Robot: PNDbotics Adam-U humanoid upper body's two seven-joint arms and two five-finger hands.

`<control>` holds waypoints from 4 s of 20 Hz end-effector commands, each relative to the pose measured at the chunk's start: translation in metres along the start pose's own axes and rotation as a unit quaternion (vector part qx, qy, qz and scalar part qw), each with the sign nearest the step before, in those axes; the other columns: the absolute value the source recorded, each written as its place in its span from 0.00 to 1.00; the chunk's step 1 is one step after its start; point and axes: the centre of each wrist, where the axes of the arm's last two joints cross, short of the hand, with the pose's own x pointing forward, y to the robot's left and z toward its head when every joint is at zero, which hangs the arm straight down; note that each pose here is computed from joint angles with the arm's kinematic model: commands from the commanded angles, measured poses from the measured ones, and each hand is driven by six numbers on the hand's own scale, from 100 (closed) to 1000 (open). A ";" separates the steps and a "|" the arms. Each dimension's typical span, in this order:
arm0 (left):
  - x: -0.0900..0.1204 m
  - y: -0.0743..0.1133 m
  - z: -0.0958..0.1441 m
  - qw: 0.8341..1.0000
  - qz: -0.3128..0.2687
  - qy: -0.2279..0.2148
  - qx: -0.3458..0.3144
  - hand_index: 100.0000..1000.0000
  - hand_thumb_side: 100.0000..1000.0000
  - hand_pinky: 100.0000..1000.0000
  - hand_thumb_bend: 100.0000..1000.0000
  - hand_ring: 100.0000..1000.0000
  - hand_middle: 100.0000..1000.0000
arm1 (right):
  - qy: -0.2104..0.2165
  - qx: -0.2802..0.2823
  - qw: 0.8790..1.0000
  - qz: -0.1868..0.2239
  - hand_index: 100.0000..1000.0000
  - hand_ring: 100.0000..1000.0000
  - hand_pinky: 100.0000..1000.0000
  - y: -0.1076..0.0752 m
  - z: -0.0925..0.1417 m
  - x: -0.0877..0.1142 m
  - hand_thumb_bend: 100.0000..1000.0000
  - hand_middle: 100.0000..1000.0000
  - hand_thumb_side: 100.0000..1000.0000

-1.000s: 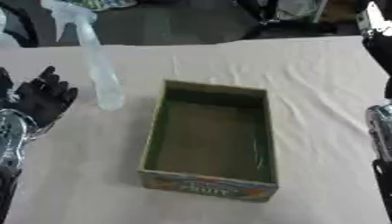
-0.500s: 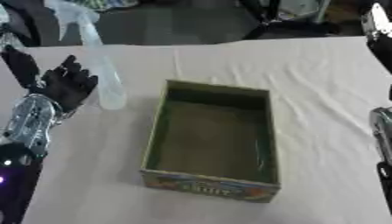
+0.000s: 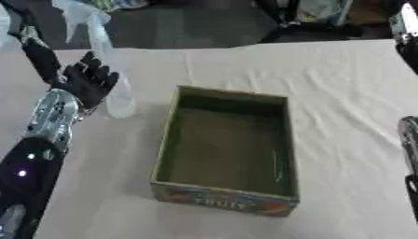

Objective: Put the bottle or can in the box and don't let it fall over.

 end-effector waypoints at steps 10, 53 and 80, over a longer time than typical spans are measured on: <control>0.017 -0.020 -0.001 0.998 -0.006 -0.048 -0.027 1.00 1.00 0.00 0.69 0.00 0.08 | -0.017 0.008 1.000 -0.019 0.78 0.56 0.81 0.005 -0.004 0.011 0.65 0.77 0.08; -0.017 -0.160 0.131 0.921 -0.081 0.068 -0.375 0.99 1.00 0.00 0.80 0.00 0.19 | 0.003 -0.091 0.996 -0.008 0.78 0.57 0.82 -0.004 -0.011 0.009 0.64 0.78 0.09; -0.092 -0.101 0.090 0.932 -0.097 0.237 -0.256 0.94 1.00 0.00 0.68 0.00 0.06 | 0.004 -0.110 0.994 0.000 0.78 0.57 0.83 -0.010 -0.014 0.009 0.64 0.79 0.09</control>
